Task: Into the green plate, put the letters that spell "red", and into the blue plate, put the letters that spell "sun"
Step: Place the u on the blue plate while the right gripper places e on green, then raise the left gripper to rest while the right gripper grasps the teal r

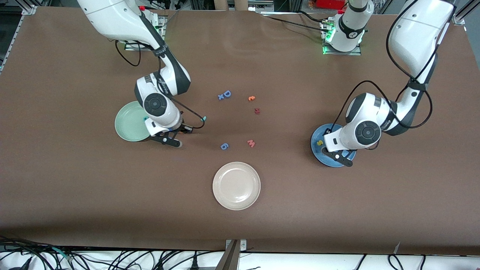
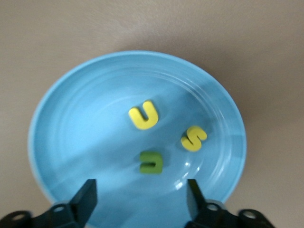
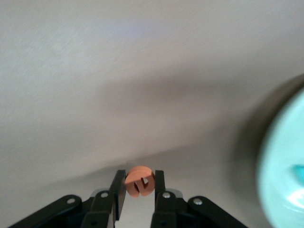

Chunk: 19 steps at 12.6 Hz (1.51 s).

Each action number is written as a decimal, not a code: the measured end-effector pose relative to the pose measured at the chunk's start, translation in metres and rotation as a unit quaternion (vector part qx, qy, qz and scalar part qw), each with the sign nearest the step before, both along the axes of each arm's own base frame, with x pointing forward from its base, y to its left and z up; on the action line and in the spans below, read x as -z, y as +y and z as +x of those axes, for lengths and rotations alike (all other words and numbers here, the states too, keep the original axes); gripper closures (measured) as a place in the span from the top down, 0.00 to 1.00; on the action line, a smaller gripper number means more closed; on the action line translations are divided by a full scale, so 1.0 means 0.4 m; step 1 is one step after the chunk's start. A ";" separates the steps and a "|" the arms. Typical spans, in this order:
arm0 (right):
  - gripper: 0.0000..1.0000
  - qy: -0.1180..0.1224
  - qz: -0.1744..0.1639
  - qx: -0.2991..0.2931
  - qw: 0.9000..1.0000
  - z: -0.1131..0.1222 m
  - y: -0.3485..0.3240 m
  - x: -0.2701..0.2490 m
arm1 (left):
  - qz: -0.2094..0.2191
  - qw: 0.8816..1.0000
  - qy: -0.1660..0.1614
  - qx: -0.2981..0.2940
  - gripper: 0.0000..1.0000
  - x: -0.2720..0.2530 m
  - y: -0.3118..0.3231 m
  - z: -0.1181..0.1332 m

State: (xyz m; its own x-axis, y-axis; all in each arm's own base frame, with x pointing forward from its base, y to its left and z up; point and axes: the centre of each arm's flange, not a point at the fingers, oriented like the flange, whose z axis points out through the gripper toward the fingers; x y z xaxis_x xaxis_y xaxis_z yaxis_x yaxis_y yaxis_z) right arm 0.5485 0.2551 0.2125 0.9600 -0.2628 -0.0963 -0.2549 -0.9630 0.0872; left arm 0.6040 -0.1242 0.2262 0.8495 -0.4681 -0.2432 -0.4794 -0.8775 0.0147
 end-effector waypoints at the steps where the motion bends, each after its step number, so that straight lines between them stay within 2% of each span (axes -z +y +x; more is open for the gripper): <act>1: 0.28 0.010 -0.009 -0.006 1.000 0.010 -0.037 -0.040 | 0.006 1.000 -0.005 0.000 0.99 -0.051 -0.001 0.004; 5: 0.28 0.057 -0.031 -0.033 0.997 0.034 -0.221 -0.146 | 0.017 0.999 -0.033 0.009 1.00 -0.281 -0.047 0.019; 7: 0.28 0.075 -0.034 -0.047 0.996 0.040 -0.320 -0.139 | 0.028 0.999 -0.027 0.007 1.00 -0.429 -0.068 0.027; 10: 0.28 0.096 -0.032 -0.074 0.992 0.018 -0.413 -0.095 | 0.036 0.999 -0.026 -0.007 1.00 -0.595 -0.056 0.041; 15: 0.28 0.086 -0.027 -0.100 0.991 -0.055 -0.450 0.017 | 0.018 0.998 -0.057 -0.034 1.00 -0.789 -0.024 0.047; 16: 0.33 0.087 -0.026 -0.101 0.991 -0.060 -0.452 0.022 | 0.019 0.996 -0.069 -0.046 1.00 -0.827 0.006 0.043; 17: 0.34 0.086 -0.026 -0.102 0.991 -0.059 -0.454 0.022 | 0.019 0.994 -0.082 -0.063 1.00 -0.866 0.045 0.036; 19: 0.53 0.084 -0.025 -0.102 0.991 -0.056 -0.464 0.020 | -0.006 0.989 -0.106 -0.100 1.00 -0.948 0.117 0.008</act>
